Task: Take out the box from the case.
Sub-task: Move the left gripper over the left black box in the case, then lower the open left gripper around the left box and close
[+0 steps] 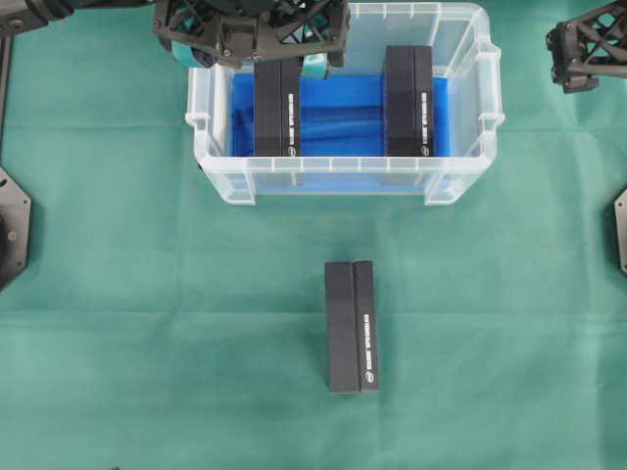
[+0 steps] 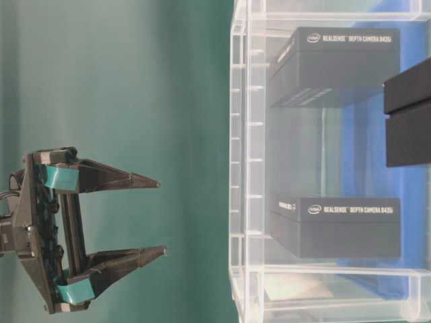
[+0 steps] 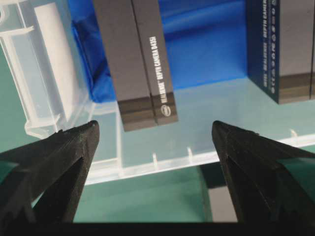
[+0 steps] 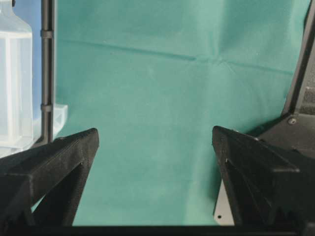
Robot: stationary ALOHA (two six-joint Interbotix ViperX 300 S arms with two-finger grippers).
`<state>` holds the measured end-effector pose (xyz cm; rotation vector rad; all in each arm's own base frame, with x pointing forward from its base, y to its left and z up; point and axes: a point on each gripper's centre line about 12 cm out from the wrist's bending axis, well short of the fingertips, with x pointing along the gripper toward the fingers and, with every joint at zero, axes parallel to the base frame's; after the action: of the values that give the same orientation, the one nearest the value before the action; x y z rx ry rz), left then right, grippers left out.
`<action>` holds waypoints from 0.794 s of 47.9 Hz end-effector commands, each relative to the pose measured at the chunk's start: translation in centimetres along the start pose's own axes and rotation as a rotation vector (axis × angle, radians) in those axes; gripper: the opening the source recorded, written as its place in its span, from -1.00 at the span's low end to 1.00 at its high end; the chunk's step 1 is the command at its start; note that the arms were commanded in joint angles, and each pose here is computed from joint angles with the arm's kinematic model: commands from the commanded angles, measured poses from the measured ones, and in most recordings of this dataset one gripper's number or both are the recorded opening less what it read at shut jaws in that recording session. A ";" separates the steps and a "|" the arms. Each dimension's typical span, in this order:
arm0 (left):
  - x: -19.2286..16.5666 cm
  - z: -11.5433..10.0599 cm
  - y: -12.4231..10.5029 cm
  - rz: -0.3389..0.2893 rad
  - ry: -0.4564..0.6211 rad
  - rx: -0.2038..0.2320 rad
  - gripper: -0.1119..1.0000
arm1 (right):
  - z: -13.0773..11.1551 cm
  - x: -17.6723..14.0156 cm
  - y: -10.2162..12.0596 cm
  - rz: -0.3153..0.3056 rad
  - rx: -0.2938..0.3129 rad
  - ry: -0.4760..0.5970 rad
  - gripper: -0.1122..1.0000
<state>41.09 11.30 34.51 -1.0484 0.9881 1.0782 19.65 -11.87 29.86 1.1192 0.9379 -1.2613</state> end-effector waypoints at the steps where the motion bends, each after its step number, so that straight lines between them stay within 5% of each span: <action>1: -1.2 0.2 0.0 -0.030 -0.016 -0.003 0.94 | 0.2 -0.5 0.1 0.020 0.006 -0.010 0.86; 38: -0.6 0.0 0.1 -0.021 -0.015 0.002 0.94 | 0.2 -0.5 0.1 0.020 0.006 -0.010 0.86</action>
<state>41.09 11.33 34.18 -1.0444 0.9900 1.0810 19.61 -11.89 29.89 1.1203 0.9357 -1.2619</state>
